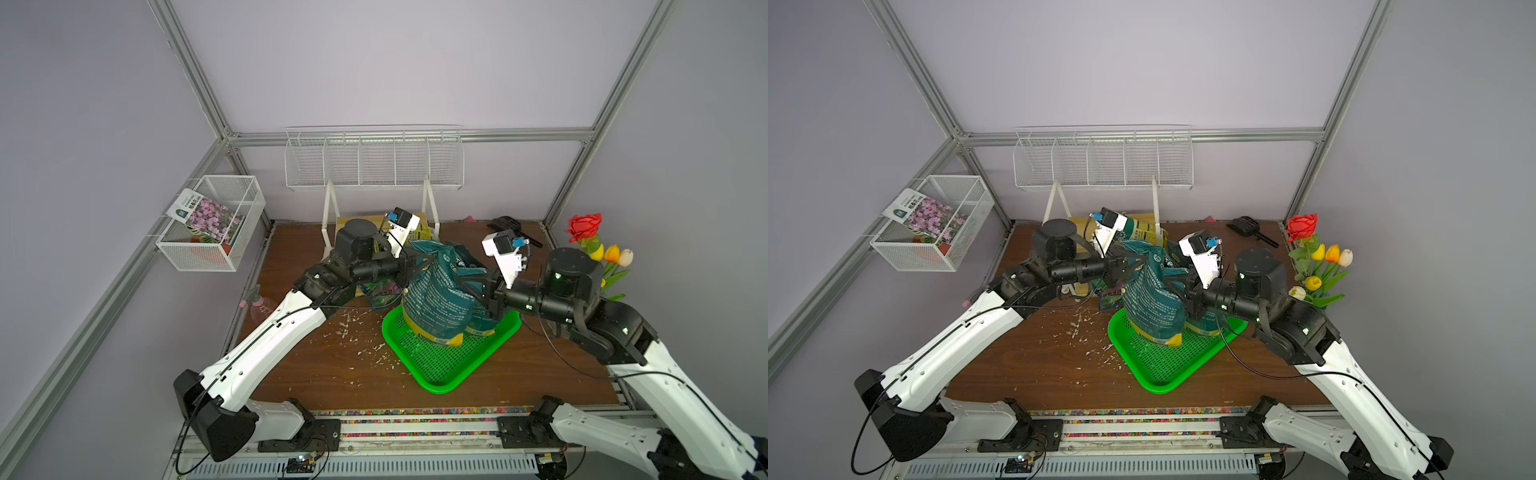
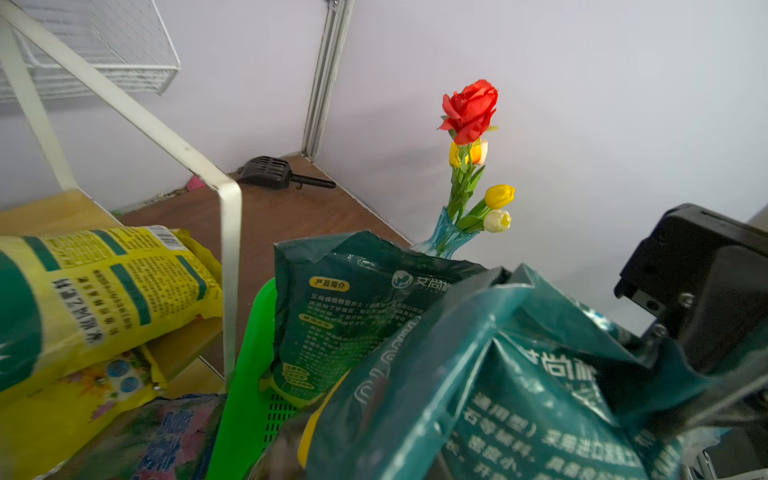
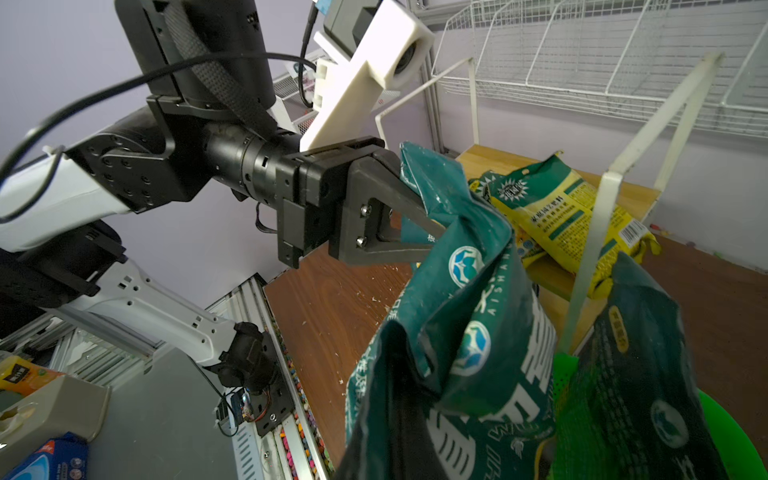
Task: Take down the fertilizer bag from the shelf
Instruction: Place the fertilizer bag in the storage box.
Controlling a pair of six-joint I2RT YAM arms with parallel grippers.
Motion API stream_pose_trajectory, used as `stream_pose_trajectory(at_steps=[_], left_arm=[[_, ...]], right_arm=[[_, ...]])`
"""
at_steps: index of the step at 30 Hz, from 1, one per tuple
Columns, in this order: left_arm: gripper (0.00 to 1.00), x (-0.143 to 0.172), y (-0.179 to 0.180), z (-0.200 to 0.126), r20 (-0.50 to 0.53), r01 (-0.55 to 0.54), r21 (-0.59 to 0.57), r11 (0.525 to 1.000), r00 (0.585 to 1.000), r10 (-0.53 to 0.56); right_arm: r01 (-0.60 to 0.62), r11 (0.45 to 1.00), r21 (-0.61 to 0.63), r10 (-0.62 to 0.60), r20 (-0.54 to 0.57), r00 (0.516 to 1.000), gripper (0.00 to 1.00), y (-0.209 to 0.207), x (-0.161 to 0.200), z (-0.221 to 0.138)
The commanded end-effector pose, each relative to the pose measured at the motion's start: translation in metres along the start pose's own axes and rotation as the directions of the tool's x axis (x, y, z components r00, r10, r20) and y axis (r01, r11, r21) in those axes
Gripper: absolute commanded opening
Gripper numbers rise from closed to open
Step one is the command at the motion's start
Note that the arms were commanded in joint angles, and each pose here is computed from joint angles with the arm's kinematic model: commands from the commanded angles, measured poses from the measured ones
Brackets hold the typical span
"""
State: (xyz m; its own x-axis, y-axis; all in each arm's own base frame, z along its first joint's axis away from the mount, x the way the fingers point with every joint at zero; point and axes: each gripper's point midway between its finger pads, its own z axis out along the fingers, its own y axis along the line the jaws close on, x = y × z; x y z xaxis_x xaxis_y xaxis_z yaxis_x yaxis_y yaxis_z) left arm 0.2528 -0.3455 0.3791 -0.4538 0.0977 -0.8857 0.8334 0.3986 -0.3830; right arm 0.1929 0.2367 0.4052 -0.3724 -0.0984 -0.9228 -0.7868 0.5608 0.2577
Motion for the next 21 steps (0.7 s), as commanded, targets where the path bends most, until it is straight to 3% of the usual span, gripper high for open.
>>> stream_pose_trajectory(at_steps=[1,9,21], left_arm=[[0.0,-0.033,-0.014,0.009,0.131,-0.064,0.04,0.997,0.99,0.059],[0.0,0.003,0.007,0.051,0.029,-0.059,0.022,0.998,0.998,0.059],[0.0,0.03,0.023,0.081,-0.005,-0.04,0.023,0.999,0.999,0.04]], right_arm=[[0.076,0.995,-0.07,-0.069,0.096,0.993,0.0,0.022,-0.018,-0.014],[0.093,0.993,0.075,-0.095,0.024,0.995,0.0,-0.013,0.016,0.002],[0.151,0.958,0.244,-0.148,-0.031,0.988,0.0,-0.049,0.042,0.006]])
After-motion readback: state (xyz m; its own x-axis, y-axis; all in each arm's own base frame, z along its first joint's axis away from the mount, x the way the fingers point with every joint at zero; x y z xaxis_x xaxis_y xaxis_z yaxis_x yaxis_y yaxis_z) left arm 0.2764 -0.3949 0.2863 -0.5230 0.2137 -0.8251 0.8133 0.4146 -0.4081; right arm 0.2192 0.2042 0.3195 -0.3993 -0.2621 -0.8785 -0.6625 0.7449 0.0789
